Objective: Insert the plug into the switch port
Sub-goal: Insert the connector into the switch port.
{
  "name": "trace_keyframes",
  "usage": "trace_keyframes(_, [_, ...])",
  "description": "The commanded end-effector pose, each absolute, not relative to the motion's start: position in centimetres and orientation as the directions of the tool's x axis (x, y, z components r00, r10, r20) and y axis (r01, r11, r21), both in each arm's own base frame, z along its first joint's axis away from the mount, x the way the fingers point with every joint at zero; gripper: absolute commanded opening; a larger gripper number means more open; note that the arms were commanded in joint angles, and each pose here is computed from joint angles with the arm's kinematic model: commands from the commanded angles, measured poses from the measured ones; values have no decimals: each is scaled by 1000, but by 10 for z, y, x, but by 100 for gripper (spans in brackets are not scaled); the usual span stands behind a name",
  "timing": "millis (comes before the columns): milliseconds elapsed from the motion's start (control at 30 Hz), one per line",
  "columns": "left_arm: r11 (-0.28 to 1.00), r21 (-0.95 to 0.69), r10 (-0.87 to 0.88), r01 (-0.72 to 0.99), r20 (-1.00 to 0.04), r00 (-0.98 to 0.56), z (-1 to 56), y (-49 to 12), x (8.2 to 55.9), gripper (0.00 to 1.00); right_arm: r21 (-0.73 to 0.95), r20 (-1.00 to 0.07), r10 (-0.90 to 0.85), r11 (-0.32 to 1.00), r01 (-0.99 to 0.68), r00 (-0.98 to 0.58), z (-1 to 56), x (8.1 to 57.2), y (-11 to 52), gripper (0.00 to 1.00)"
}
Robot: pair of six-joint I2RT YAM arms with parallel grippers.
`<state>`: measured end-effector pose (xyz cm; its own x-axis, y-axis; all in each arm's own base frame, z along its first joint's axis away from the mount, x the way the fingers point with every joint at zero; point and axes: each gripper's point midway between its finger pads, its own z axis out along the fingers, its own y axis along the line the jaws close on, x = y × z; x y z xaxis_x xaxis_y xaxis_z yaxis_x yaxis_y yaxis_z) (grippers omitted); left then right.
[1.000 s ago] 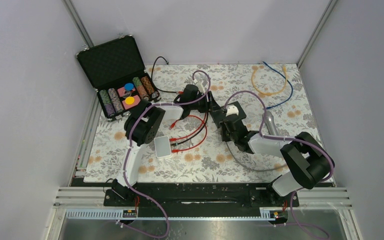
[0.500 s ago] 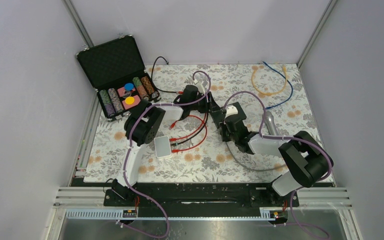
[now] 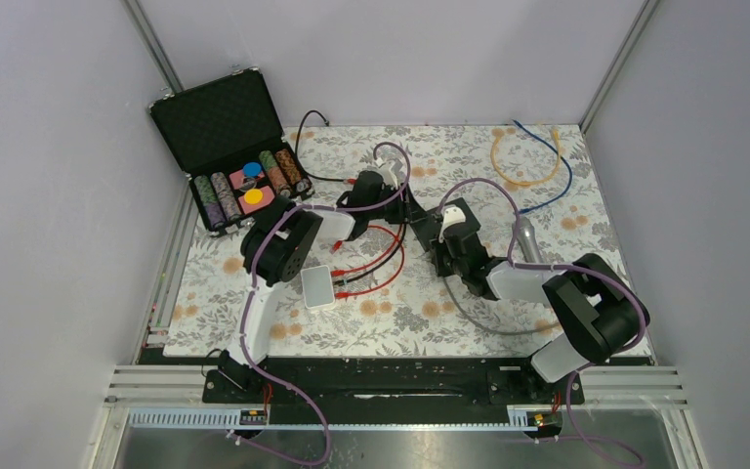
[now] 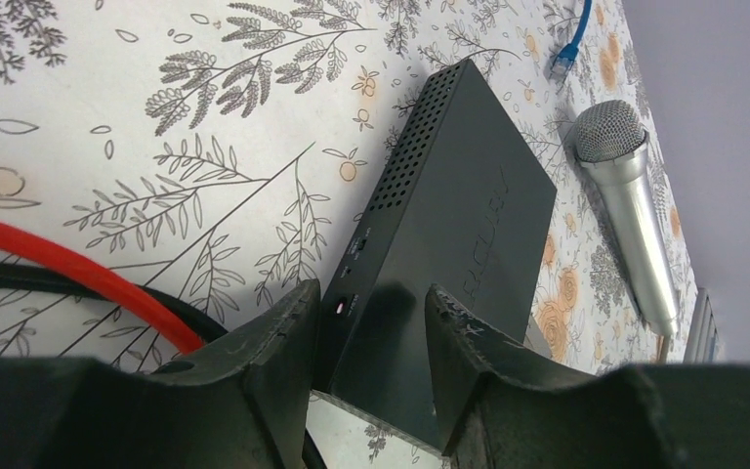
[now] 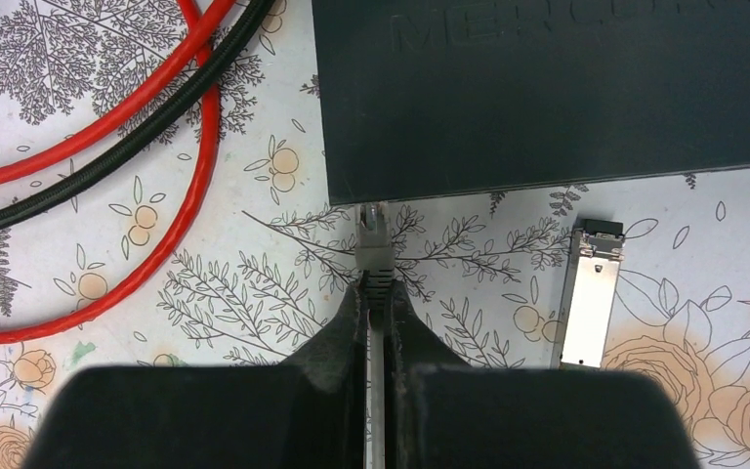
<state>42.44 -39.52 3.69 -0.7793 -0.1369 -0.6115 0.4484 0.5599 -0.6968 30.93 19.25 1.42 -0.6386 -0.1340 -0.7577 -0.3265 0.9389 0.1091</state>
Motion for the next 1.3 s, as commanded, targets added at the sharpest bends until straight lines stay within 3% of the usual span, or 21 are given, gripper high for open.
trace_keyframes(0, [477,-774,79,417,-435,-897,19,-423,322,42,133,-905,-15,940,-316,-424,79,364,205,0])
trace_keyframes(333, [467,-765,145,444,-429,-892,9,-435,293,42,142,-920,-43,889,-434,-389,101,374,223,0])
trace_keyframes(633, [501,-760,161,414,-388,-907,-5,-434,262,39,160,-947,39,919,-360,-320,124,390,217,0])
trace_keyframes(1067, [525,-738,201,424,-377,-904,-16,-436,240,39,129,-963,3,884,-450,-269,151,396,230,0])
trace_keyframes(1267, [531,-733,207,425,-374,-904,-18,-437,233,39,213,-958,105,883,-418,-266,147,405,229,0])
